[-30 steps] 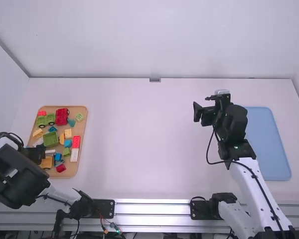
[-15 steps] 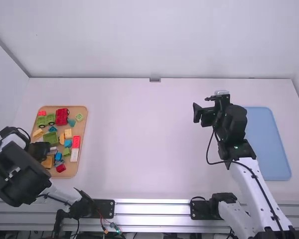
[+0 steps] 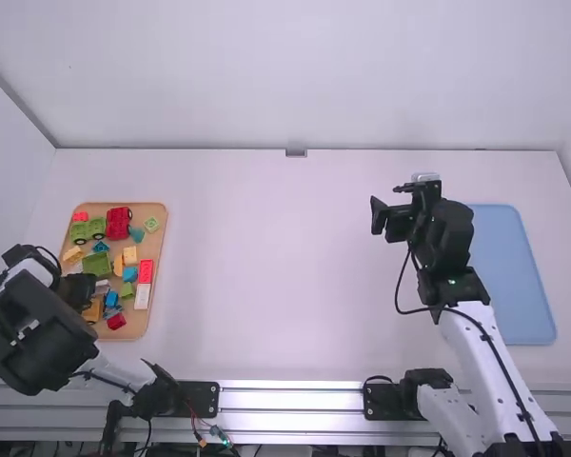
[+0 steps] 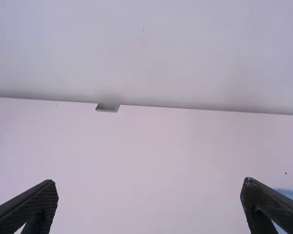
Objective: Assemble lego blocks to make yellow taxi
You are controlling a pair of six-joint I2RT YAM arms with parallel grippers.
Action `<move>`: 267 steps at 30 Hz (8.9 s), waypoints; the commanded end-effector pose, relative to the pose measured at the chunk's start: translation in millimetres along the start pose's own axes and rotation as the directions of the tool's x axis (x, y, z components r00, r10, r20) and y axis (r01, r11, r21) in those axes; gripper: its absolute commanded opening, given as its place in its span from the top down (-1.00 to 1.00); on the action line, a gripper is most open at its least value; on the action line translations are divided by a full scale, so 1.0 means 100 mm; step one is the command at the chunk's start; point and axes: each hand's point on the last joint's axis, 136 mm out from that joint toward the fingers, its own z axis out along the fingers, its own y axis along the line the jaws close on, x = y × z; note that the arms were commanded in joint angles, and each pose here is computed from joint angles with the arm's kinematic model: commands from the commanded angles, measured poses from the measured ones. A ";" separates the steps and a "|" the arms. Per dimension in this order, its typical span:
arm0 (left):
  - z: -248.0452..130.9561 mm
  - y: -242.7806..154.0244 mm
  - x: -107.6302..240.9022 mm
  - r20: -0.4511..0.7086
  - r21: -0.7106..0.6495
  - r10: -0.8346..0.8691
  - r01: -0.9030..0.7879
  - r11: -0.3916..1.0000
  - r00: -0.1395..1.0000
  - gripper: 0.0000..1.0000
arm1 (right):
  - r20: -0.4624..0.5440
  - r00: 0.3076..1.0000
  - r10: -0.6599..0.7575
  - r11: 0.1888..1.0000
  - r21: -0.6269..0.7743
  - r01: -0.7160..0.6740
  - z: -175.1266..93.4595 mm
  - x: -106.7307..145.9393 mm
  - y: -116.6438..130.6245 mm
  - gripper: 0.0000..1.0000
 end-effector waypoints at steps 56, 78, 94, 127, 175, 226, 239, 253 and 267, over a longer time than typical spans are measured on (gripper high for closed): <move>-1.44 -1.61 3.10 0.433 0.160 0.823 -0.867 -0.471 -0.367 0.32 | 0.018 1.000 -0.001 1.000 -0.031 0.001 -0.01 -0.14 0.11 -0.97; -0.62 -0.82 4.79 0.301 -0.119 -0.040 0.004 -0.993 -0.953 0.33 | -0.022 1.000 0.002 1.000 -0.030 -0.002 -0.02 -0.05 0.11 -0.97; -0.34 -0.65 4.75 0.335 -0.106 -0.065 0.032 -0.994 -0.940 -0.60 | -0.022 1.000 0.002 1.000 -0.028 -0.002 -0.02 -0.05 0.11 -0.97; -1.60 -1.48 1.40 0.460 -0.003 0.820 -0.923 0.384 0.340 -0.99 | -0.014 1.000 0.001 1.000 -0.028 -0.001 -0.02 -0.06 0.11 -0.97; 0.04 -1.70 0.76 0.198 0.071 0.886 -0.908 0.414 0.420 -0.25 | 0.002 1.000 -0.002 1.000 -0.028 0.002 -0.01 -0.10 0.11 -0.97; -0.05 -1.63 0.65 0.151 0.075 0.865 -0.878 0.472 0.478 0.78 | -0.017 1.000 0.000 1.000 -0.028 -0.001 -0.01 -0.06 0.11 -0.97; -0.57 -1.93 1.43 0.138 0.114 0.990 -0.993 0.002 0.018 0.96 | -0.020 1.000 0.001 1.000 -0.028 -0.002 -0.01 -0.05 0.11 -0.97; -0.65 -1.29 3.59 0.265 0.083 0.299 -0.288 -0.954 -0.917 0.97 | -0.023 1.000 0.002 1.000 -0.027 -0.002 -0.01 -0.04 0.11 -0.97; -0.48 -0.89 3.97 0.316 0.083 0.048 -0.023 -0.996 -0.948 0.97 | -0.024 1.000 -0.006 1.000 -0.027 0.005 -0.01 -0.04 0.11 -0.98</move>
